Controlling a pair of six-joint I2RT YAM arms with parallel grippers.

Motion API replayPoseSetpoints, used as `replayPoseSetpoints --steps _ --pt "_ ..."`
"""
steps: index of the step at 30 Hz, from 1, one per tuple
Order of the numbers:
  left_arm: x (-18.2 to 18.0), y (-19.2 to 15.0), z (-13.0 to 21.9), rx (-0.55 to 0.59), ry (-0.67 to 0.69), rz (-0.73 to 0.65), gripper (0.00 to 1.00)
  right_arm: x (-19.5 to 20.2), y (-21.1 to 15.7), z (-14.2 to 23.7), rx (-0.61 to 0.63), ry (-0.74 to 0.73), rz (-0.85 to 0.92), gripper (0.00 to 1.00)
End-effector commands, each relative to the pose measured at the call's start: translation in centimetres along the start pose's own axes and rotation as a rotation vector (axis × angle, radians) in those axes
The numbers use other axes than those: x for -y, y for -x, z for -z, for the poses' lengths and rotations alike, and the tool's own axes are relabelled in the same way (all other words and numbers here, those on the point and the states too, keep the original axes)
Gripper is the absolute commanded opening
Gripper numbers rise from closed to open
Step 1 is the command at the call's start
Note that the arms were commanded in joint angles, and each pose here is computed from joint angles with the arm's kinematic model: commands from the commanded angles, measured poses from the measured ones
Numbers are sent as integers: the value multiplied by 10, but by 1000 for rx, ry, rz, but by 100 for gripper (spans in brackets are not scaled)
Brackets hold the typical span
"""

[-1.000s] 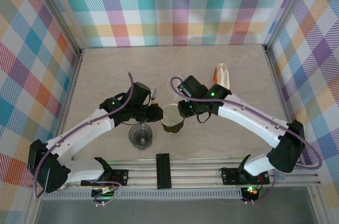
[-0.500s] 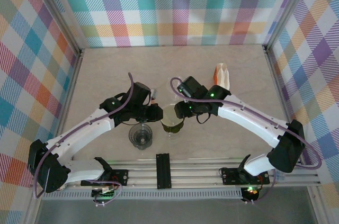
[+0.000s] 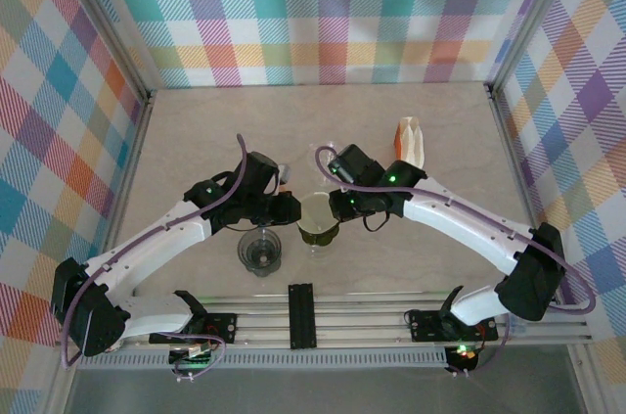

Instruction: Place the coffee filter in the dripper

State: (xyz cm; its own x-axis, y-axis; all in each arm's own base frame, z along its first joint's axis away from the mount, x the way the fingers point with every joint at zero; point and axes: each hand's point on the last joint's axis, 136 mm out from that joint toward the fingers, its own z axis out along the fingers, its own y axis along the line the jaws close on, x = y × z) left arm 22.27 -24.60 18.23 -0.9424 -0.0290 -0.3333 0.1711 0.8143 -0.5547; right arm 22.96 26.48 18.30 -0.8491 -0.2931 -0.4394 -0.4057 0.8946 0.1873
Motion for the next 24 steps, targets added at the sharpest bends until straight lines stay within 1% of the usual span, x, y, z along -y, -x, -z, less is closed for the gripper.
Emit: replayPoseSetpoints --steps 1,2,4,5,7,16,24 --pt "-9 -5 -2 -15 27 3 16 1 0 5 10 1 -6 41" --pt "-9 -5 -2 -13 27 3 16 1 2 7 19 2 -7 50" --pt "-10 -4 -2 -10 28 5 17 1 5 12 36 4 -8 63" --pt "-9 -4 -2 -8 28 6 18 0 7 14 48 6 -9 67" --pt "-8 -3 0 -3 23 7 21 1 9 19 67 4 -8 70" --pt "2 5 17 64 -18 -6 40 9 18 41 165 0 -27 74" --pt "7 10 36 114 -32 -11 50 25 19 61 266 -34 -56 74"
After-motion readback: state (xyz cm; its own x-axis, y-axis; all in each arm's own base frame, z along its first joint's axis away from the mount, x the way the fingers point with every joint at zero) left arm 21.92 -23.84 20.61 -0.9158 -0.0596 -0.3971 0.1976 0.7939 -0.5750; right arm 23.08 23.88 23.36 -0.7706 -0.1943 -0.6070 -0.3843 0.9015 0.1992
